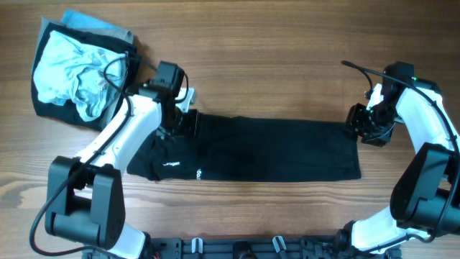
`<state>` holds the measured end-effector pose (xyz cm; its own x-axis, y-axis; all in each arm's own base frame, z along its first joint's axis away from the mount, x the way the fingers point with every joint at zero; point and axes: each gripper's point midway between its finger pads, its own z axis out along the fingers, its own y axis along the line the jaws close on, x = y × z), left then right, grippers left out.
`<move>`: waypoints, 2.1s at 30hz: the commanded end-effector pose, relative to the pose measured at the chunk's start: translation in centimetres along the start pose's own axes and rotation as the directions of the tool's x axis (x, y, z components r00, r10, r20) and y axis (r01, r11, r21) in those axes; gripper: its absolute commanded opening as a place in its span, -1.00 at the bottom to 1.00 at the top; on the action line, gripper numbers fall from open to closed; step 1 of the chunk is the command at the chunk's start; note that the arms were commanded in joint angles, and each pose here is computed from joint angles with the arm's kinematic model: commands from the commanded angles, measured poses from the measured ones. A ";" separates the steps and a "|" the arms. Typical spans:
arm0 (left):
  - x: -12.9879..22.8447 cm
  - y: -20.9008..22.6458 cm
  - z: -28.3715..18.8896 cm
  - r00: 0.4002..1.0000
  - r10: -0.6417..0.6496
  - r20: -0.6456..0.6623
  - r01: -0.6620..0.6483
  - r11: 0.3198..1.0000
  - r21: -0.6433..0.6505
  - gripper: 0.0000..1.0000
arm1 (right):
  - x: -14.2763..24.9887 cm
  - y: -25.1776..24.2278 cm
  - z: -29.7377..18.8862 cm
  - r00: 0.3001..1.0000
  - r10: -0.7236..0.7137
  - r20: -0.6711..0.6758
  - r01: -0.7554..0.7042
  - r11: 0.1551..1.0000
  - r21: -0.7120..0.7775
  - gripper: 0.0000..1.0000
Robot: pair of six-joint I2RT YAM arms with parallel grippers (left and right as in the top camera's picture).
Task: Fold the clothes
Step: 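Hold the strip's left end and grasp its right end with the right gripper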
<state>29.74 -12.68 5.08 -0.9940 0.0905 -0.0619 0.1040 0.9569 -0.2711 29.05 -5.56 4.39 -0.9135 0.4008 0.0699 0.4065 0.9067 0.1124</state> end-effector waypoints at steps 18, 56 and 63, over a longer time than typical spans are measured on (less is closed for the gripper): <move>2.5 5.8 5.6 0.959 -0.262 0.111 0.278 0.945 -0.170 -0.79 | 3.1 -0.5 3.2 0.998 0.010 -0.066 -0.011 1.000 -0.014 -0.51; 2.4 5.9 5.6 0.954 -0.274 0.121 0.292 0.940 -0.174 -0.55 | -1.0 1.2 1.3 0.992 -0.097 0.081 0.109 0.981 -0.160 -0.46; 2.3 5.9 5.6 0.954 -0.273 0.123 0.292 0.941 -0.172 -0.54 | -1.3 1.5 1.3 0.992 -0.086 0.097 0.102 0.980 -0.172 0.01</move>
<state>30.05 -10.80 0.20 -0.9716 -0.1900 -0.1410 -0.1549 0.9612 -0.2283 29.88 -5.03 2.33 -0.9415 0.3370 -0.0009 0.3262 0.9120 0.2488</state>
